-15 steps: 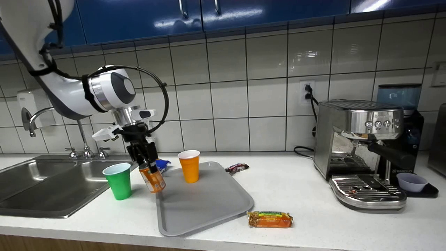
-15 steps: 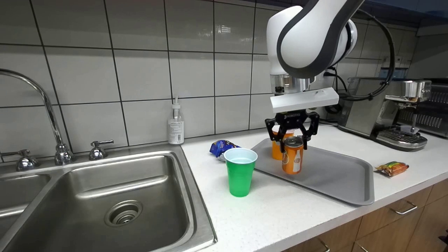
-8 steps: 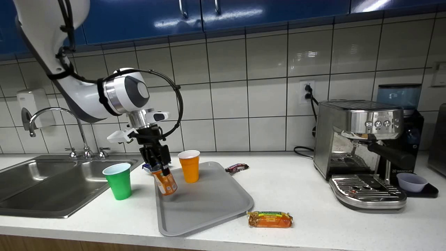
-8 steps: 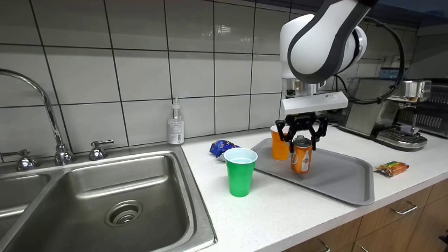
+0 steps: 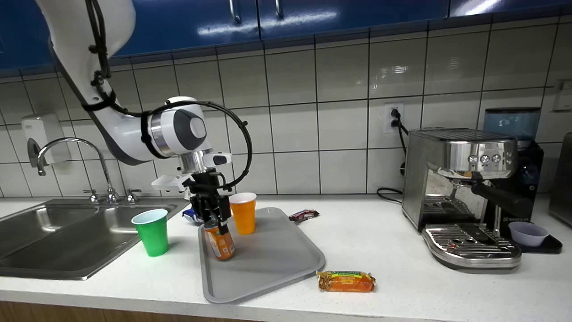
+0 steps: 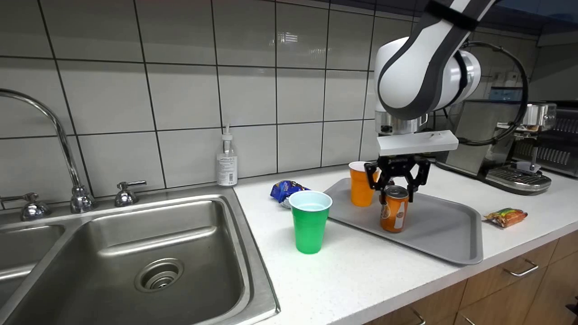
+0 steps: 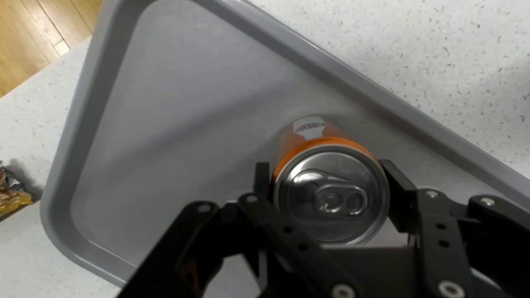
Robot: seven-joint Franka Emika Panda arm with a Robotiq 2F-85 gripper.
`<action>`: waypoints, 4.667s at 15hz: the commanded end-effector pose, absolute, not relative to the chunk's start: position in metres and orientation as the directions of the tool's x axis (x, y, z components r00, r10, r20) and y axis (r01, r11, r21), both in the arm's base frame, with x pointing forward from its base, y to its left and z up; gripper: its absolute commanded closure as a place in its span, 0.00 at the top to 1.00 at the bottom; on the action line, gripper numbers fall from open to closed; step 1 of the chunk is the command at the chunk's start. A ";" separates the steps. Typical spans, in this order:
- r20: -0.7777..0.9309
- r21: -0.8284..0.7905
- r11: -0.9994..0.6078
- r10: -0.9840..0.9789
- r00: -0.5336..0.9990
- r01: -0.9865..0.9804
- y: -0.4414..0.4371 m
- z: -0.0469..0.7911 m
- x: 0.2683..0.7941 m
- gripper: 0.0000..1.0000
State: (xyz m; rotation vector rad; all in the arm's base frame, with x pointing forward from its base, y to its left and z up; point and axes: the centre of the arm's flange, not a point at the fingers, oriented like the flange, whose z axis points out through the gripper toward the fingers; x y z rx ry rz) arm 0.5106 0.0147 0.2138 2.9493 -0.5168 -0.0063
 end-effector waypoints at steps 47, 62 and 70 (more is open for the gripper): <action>0.164 0.094 -0.494 -0.849 0.502 -0.865 -0.266 0.243 0.471 1.00; 0.084 0.085 -0.300 -0.948 0.306 -0.950 -0.308 0.172 0.485 1.00; 0.062 0.116 -0.267 -0.959 0.275 -0.957 -0.315 0.149 0.480 1.00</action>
